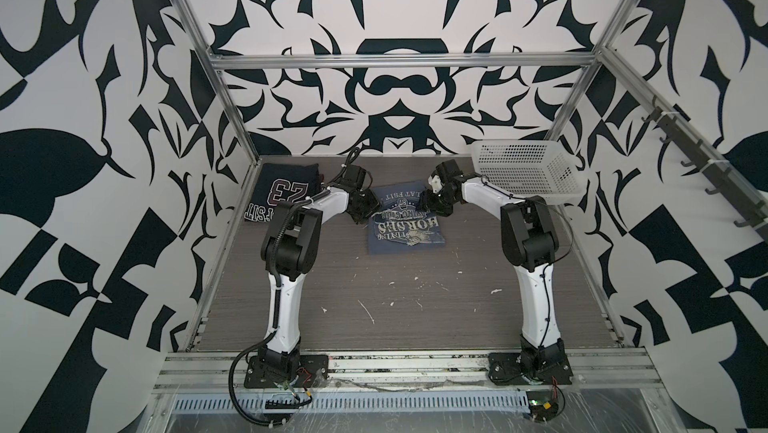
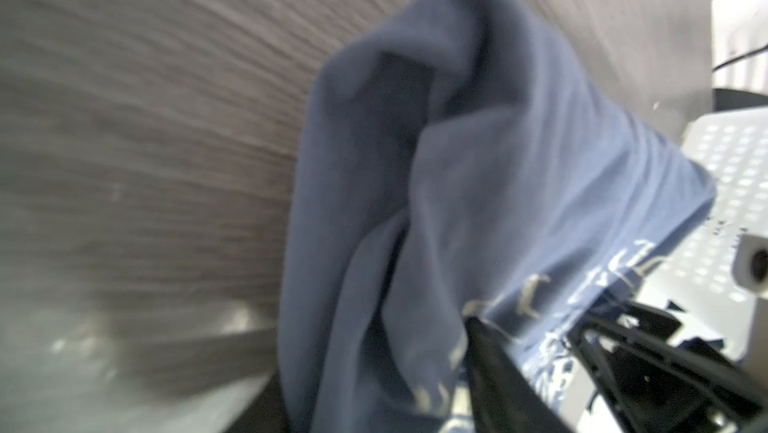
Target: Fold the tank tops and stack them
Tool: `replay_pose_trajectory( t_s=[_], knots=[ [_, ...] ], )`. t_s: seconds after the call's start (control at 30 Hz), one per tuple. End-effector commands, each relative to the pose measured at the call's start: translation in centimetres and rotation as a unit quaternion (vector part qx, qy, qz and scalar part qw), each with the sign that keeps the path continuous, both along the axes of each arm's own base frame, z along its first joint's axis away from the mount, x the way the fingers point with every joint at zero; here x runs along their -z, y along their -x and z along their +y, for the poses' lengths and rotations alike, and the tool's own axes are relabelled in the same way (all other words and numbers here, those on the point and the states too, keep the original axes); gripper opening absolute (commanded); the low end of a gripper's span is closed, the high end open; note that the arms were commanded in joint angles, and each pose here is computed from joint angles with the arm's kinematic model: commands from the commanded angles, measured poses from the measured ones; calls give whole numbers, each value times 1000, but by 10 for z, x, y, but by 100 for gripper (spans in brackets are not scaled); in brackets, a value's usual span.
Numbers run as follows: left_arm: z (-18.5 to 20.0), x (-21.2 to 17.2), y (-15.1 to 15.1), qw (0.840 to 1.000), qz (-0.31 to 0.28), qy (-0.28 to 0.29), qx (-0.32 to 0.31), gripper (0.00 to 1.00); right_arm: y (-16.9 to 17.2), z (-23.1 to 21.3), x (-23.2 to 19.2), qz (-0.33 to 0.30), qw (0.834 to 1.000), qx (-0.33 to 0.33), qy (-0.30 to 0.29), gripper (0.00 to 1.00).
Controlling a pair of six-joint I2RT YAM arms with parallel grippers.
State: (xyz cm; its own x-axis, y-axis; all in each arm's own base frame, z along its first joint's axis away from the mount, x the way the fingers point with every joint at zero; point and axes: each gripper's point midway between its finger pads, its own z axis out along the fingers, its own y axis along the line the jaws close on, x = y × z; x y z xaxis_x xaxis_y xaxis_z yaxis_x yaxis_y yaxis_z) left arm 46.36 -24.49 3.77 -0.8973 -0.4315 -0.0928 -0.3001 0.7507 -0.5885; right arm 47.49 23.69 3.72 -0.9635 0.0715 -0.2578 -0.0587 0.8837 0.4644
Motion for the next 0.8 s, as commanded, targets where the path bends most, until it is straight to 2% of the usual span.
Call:
replay_pose_trajectory(
  t_s=[0.0,0.1,0.3,0.5,0.77],
  knots=[
    [4,30,11,999,39,-19,0,43,18,20,10,25,1000,-9,-14,51],
    [8,27,7,999,34,-28,-2,32,19,36,9,23,999,-13,-22,37],
    [37,1,-7,999,2,-45,-10,10,15,76,-11,0,998,-16,-57,1],
    [82,-50,-20,993,-40,-109,-9,2,-3,125,-49,-38,993,-16,-115,0],
    [151,-128,-28,981,-85,-170,-35,0,-23,189,-100,-79,978,-36,-189,0]
  ],
)
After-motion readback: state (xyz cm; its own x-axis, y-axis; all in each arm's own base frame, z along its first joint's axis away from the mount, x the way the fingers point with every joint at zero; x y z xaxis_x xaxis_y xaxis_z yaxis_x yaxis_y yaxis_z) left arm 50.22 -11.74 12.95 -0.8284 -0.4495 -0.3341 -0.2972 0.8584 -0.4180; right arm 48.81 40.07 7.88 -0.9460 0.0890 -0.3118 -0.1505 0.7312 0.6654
